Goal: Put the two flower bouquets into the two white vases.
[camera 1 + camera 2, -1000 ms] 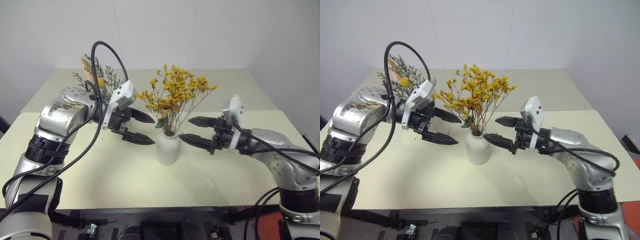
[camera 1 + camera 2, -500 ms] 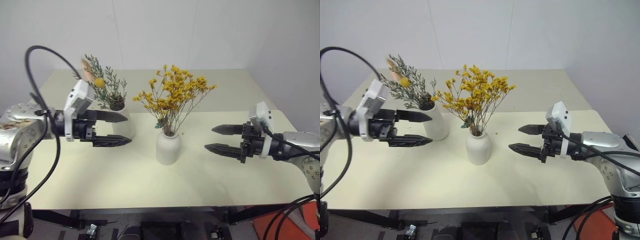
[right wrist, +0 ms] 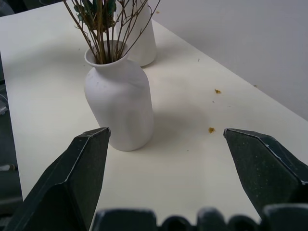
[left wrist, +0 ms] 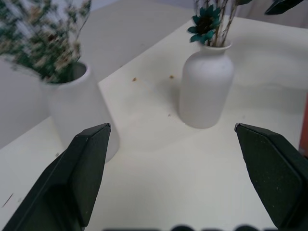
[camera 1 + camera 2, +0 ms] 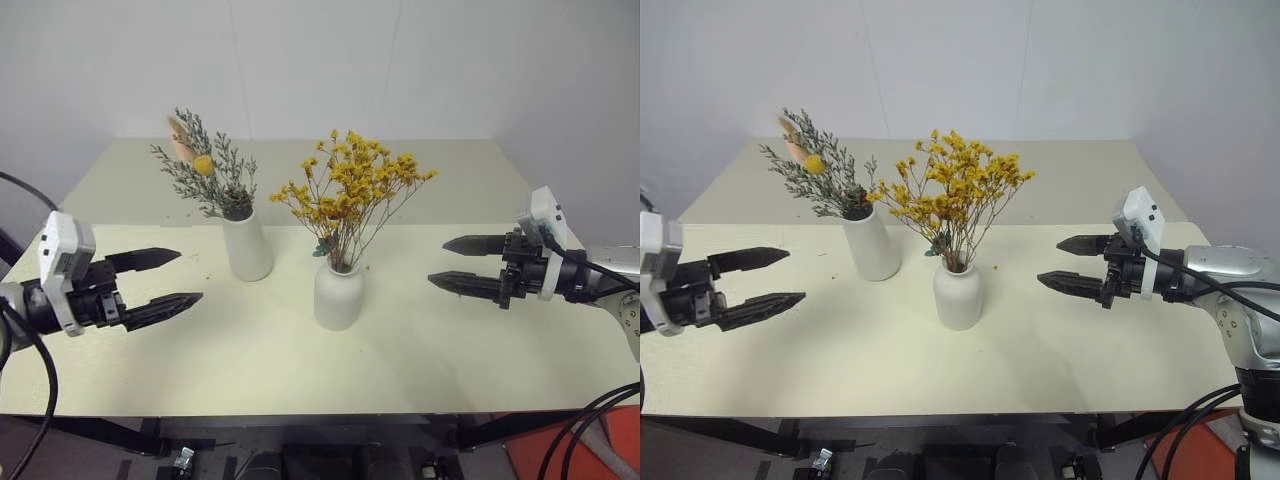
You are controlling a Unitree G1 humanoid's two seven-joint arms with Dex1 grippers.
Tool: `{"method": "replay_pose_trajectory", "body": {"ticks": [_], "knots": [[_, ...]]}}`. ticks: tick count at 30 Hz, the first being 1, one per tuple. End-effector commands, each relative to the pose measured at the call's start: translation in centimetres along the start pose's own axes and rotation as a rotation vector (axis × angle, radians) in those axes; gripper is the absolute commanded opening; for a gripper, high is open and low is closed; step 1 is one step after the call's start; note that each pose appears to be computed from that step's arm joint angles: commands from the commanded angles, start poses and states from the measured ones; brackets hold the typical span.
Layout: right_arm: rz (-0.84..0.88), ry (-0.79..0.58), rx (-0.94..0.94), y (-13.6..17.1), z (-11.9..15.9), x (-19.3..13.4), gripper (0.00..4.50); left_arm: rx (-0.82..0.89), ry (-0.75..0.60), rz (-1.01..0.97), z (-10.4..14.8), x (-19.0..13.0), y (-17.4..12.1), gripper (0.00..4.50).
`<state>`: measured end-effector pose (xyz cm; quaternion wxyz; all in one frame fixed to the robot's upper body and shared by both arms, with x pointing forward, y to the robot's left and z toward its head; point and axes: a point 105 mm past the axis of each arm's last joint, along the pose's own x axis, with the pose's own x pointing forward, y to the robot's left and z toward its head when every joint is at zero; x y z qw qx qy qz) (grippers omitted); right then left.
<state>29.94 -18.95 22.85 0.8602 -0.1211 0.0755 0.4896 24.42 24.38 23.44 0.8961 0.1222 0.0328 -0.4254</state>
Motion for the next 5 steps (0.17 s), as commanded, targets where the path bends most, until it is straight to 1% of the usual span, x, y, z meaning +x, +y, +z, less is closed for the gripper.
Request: {"method": "replay_pose_trajectory", "body": {"ticks": [1,5], "knots": [[-0.014,-0.026,-0.034,0.29,0.97,-0.61,4.47,0.056,-0.058,0.02,1.39,-0.57,-0.66,4.5],[-0.029,-0.026,-0.039,0.37,0.92,-0.73,4.47,0.033,-0.078,0.02,1.35,-0.1,-0.98,4.5]]}}
